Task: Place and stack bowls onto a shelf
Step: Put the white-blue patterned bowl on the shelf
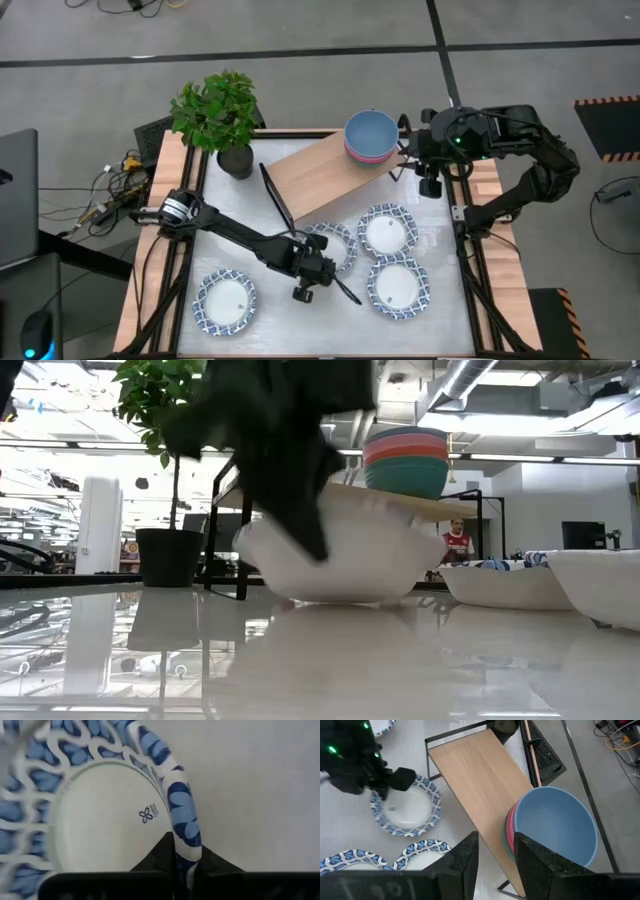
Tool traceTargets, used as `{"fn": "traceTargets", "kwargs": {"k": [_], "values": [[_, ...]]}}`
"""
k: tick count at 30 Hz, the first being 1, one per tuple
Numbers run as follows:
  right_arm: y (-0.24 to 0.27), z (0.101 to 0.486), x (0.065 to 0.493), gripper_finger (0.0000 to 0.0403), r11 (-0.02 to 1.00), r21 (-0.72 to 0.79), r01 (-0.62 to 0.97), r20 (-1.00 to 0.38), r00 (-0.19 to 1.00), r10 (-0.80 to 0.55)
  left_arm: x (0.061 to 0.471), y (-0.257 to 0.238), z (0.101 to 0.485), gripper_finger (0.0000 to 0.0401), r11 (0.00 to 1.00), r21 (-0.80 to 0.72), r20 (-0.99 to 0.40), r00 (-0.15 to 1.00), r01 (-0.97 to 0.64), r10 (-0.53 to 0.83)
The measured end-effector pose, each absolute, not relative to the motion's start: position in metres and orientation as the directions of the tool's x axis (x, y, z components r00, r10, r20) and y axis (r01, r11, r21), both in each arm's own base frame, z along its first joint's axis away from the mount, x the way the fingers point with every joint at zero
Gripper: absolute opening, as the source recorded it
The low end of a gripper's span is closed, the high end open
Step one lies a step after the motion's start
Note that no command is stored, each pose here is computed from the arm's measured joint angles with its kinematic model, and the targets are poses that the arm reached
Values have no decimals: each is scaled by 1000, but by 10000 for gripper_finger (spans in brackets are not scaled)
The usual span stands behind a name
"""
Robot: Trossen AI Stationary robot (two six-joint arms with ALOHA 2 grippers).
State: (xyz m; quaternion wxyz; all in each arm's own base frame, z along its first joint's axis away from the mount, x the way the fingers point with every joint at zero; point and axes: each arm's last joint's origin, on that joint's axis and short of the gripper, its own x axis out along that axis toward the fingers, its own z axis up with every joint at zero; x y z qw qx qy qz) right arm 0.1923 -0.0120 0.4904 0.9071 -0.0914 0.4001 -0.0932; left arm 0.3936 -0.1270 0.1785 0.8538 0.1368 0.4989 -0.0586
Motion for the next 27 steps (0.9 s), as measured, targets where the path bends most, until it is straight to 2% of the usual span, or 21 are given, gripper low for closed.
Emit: {"fn": "traceTargets", "kwargs": {"k": [5,10,14,17,21,23,27], "values": [[-12,491,192,150,963,-258,81,-708,662,-245,401,-132,225,1,896,145,-843,526,421,-111],[-12,491,193,150,959,-277,62,-707,663,-247,402,-125,264,0,796,235,-867,491,558,-89],[-12,491,192,150,957,-284,57,-707,662,-249,405,-107,304,0,790,276,-854,517,547,-59],[-12,490,192,150,957,-286,56,-709,660,-250,405,-91,334,0,810,346,-831,555,473,31],[-12,489,191,150,957,-287,51,-720,648,-250,400,-69,373,0,831,485,-758,604,271,246],[-12,489,191,150,957,-287,50,-722,646,-250,395,-58,383,0,832,528,-738,579,173,348],[-12,488,189,150,957,-287,45,-734,631,-250,383,-38,383,0,830,557,-733,459,-19,502]]}}
